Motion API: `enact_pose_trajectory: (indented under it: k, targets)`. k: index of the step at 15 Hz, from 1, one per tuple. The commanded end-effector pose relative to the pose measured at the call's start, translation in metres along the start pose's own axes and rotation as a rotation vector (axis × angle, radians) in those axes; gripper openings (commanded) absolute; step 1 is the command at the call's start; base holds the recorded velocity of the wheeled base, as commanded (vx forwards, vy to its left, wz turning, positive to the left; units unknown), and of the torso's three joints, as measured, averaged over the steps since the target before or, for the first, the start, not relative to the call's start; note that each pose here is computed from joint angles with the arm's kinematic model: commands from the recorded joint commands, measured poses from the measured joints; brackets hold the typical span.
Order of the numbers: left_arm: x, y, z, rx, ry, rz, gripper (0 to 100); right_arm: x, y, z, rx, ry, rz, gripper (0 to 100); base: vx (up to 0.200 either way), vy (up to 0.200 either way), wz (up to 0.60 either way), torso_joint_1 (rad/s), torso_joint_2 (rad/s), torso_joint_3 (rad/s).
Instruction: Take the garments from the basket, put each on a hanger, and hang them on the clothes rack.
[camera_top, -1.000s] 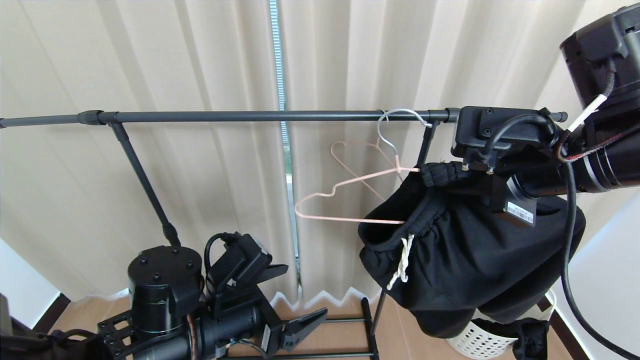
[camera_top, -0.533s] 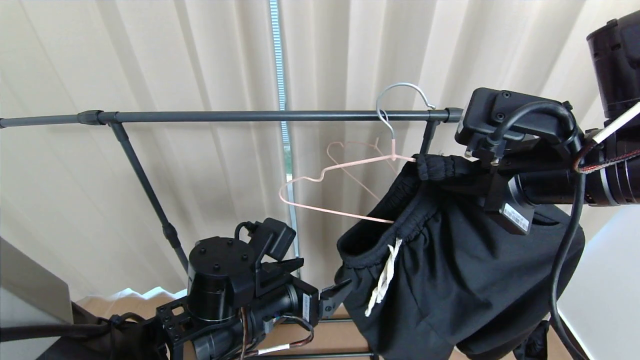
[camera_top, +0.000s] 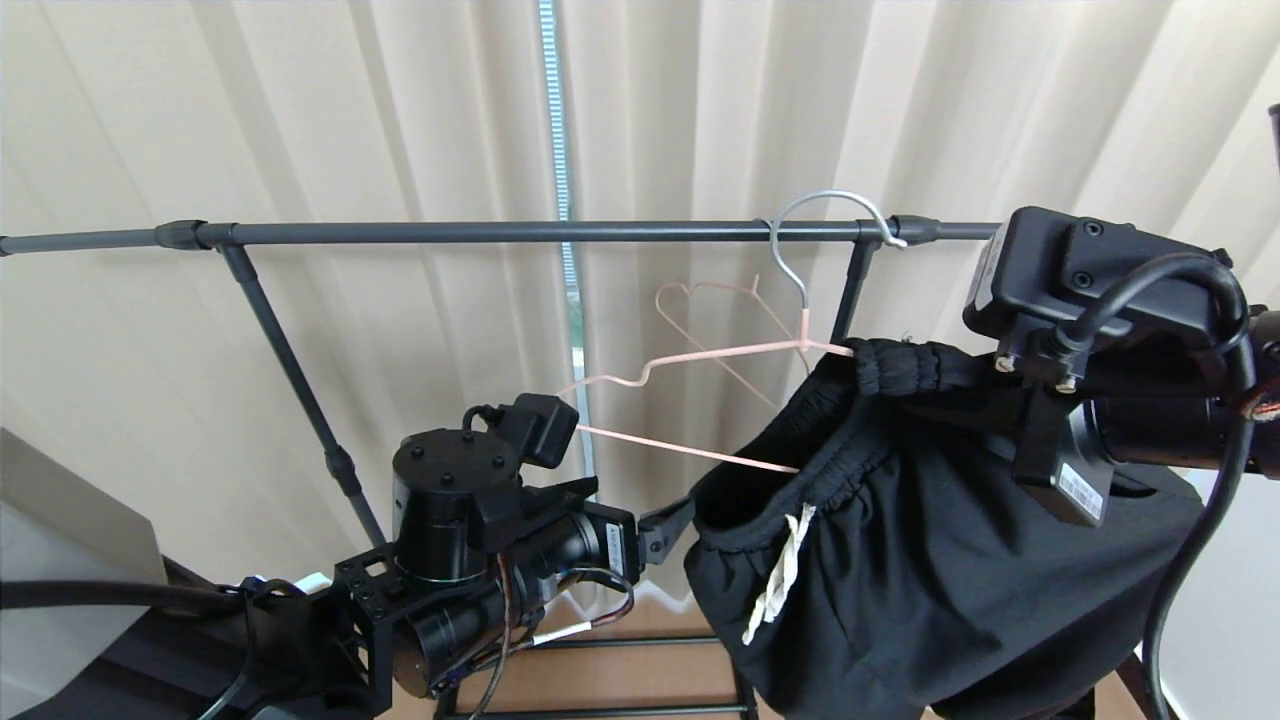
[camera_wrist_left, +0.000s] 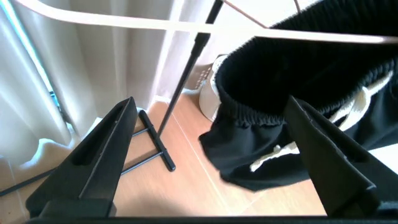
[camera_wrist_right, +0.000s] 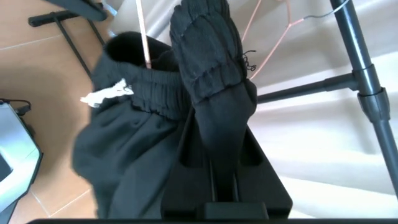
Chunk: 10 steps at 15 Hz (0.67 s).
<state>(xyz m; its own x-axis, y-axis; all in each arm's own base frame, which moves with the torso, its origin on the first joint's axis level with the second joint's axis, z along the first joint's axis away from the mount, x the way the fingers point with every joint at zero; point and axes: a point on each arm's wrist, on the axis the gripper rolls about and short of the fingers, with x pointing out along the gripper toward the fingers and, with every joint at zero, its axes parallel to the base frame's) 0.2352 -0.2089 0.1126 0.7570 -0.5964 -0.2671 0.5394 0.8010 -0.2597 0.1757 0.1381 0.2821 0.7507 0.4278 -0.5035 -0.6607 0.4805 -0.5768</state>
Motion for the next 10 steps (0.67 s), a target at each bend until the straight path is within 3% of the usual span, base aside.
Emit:
enact_pose_trajectory:
  k: [1,5,10]
  targets:
    - [0.001,0.0,-0.001,0.0,0.003,0.002,100,-0.008,0.004,0.002,0.01,-0.029,0.008,0,0.0,0.0,0.0,0.0,0.0,0.0]
    - [0.008,-0.006,-0.014,0.012,0.039,0.003,100,-0.015,0.012,0.006,0.048,-0.056,0.033,0,0.0,0.0,0.0,0.0,0.0,0.0]
    - [0.009,-0.006,-0.014,0.014,0.035,0.017,100,-0.019,0.014,0.002,0.047,-0.064,0.041,0,0.0,0.0,0.0,0.0,0.0,0.0]
